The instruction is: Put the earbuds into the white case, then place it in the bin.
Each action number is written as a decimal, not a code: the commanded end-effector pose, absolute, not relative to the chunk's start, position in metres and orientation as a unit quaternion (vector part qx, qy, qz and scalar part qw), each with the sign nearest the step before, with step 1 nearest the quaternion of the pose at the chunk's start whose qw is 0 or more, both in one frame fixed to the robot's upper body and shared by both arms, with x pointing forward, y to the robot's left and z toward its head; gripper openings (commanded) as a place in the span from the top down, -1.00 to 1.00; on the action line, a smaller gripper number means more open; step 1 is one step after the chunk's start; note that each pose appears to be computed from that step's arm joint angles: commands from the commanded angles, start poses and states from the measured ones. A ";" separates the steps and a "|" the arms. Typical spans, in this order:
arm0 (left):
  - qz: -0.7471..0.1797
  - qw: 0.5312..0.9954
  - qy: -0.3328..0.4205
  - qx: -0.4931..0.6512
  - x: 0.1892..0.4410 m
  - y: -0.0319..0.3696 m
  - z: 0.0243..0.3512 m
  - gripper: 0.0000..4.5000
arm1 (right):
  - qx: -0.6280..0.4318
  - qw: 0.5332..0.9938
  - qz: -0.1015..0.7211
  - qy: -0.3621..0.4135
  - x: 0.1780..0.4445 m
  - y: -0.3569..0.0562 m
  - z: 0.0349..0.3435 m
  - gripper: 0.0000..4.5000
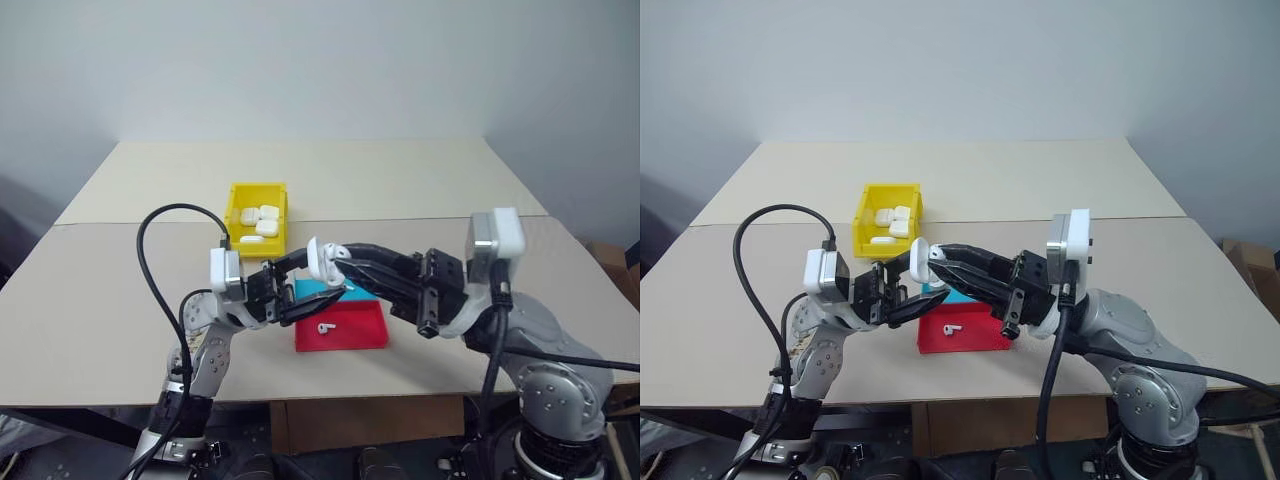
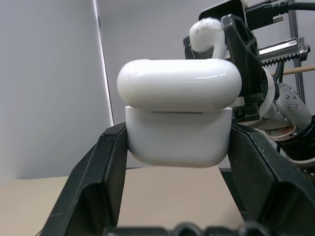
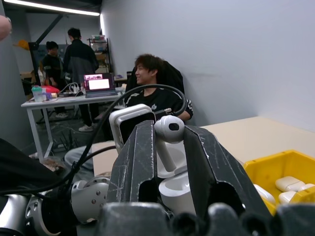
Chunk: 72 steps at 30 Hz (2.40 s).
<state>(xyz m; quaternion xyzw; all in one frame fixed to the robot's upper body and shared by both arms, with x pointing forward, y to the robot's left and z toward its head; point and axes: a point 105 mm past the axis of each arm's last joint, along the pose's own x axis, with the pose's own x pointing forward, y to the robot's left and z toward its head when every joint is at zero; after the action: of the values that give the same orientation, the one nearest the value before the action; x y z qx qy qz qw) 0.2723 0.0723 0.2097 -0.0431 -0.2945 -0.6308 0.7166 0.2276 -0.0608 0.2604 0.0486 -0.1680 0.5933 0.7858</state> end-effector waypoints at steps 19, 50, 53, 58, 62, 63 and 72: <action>-0.623 0.714 -0.320 -0.025 0.273 0.072 0.217 -0.23 | 0.016 0.793 0.587 -0.160 0.232 -0.061 0.248 0.70; -0.602 0.736 -0.310 0.011 0.298 0.059 0.204 -0.23 | -0.076 0.786 0.582 -0.192 0.230 -0.076 0.290 0.03; -0.593 0.742 -0.313 0.022 0.309 0.050 0.206 -0.23 | -0.075 0.803 0.566 -0.170 0.240 -0.072 0.291 0.43; -0.587 0.740 -0.329 0.017 0.315 0.040 0.217 -0.23 | -0.110 0.795 0.576 -0.154 0.233 -0.059 0.275 0.99; -0.585 0.738 -0.336 0.018 0.315 0.039 0.218 -0.23 | -0.145 0.797 0.568 -0.145 0.233 -0.051 0.263 0.99; -0.585 0.738 -0.337 0.017 0.315 0.039 0.219 -0.23 | -0.155 0.801 0.560 -0.143 0.235 -0.050 0.261 0.99; -0.587 0.735 -0.339 0.018 0.308 0.044 0.219 -0.23 | -0.215 0.813 0.511 -0.179 0.245 -0.048 0.256 0.99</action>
<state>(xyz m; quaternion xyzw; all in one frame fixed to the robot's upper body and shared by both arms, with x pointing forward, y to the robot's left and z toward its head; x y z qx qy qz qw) 0.3147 0.0440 0.2095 0.0127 -0.3162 -0.5857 0.7462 0.2497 -0.0486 0.2444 -0.2006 -0.1372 0.5209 0.8183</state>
